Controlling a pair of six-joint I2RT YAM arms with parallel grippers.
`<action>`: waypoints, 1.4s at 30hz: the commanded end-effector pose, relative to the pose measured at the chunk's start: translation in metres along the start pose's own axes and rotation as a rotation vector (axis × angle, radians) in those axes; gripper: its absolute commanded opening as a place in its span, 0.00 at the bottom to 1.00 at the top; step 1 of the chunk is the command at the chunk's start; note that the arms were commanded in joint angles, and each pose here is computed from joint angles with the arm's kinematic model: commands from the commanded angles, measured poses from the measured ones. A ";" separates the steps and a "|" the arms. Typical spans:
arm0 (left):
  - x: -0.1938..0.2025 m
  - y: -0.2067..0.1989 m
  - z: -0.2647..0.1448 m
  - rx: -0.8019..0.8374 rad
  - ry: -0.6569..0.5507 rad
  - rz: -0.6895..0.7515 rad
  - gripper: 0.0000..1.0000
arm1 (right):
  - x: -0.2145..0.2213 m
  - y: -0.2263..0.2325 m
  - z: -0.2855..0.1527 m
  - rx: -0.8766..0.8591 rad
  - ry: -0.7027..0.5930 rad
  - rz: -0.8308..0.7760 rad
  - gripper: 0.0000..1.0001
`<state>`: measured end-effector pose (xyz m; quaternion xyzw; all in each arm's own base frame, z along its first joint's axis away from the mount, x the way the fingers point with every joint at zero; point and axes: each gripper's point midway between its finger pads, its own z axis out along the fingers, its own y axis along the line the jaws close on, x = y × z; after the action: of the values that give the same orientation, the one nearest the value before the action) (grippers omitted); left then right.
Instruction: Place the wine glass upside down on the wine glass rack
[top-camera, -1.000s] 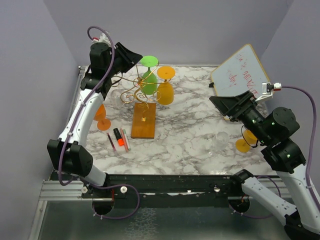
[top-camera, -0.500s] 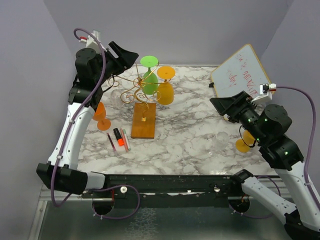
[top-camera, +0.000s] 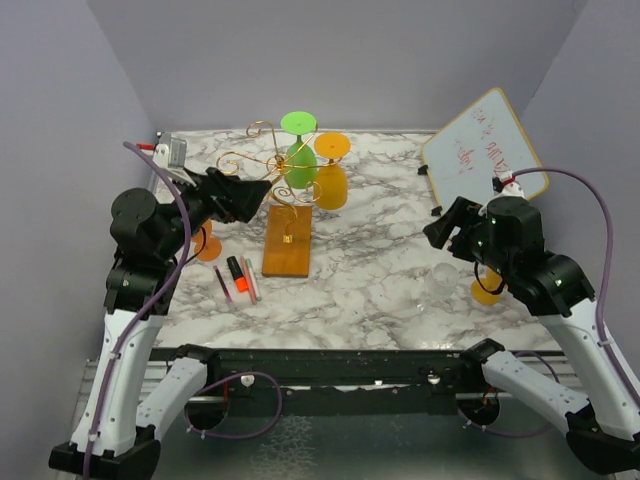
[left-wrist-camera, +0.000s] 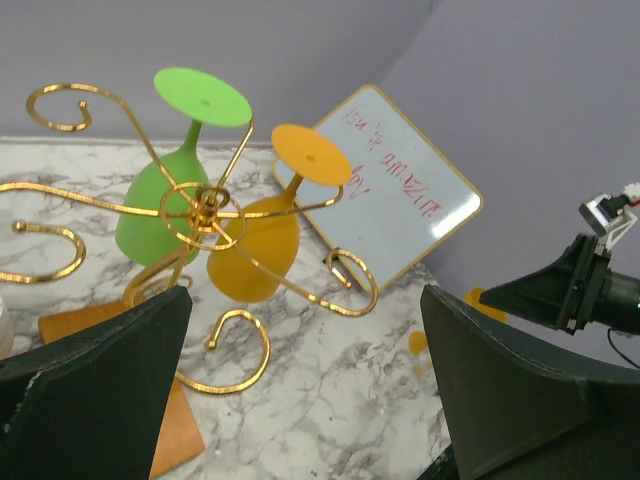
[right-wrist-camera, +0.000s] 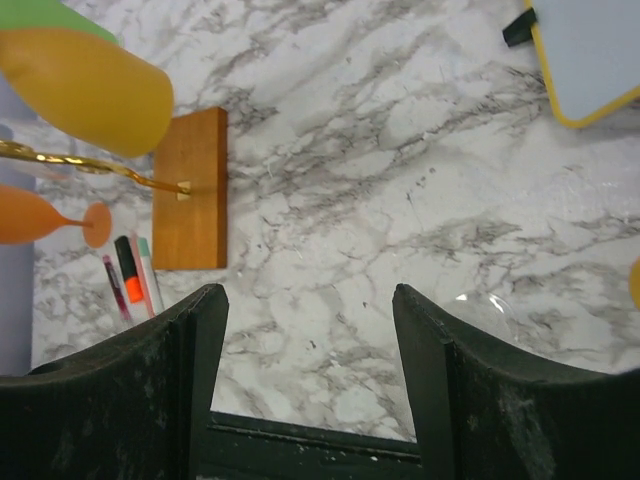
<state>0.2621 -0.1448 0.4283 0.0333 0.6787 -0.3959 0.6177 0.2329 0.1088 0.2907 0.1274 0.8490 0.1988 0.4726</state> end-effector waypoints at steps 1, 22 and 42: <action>0.020 0.010 -0.027 -0.050 0.007 0.068 0.99 | 0.028 -0.025 -0.015 0.098 0.148 -0.076 0.72; 0.083 -0.003 -0.074 0.065 0.076 0.038 0.99 | 0.088 -0.037 0.004 0.112 0.388 -0.106 0.54; 0.128 0.015 -0.081 -0.035 0.185 -0.254 0.99 | 0.097 -0.007 0.023 -0.044 0.420 -0.083 0.01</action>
<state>0.1768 -0.1419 0.3208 0.0097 0.7209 -0.4339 0.5403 0.1932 0.1218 0.1842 0.0519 0.9507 0.1473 0.2678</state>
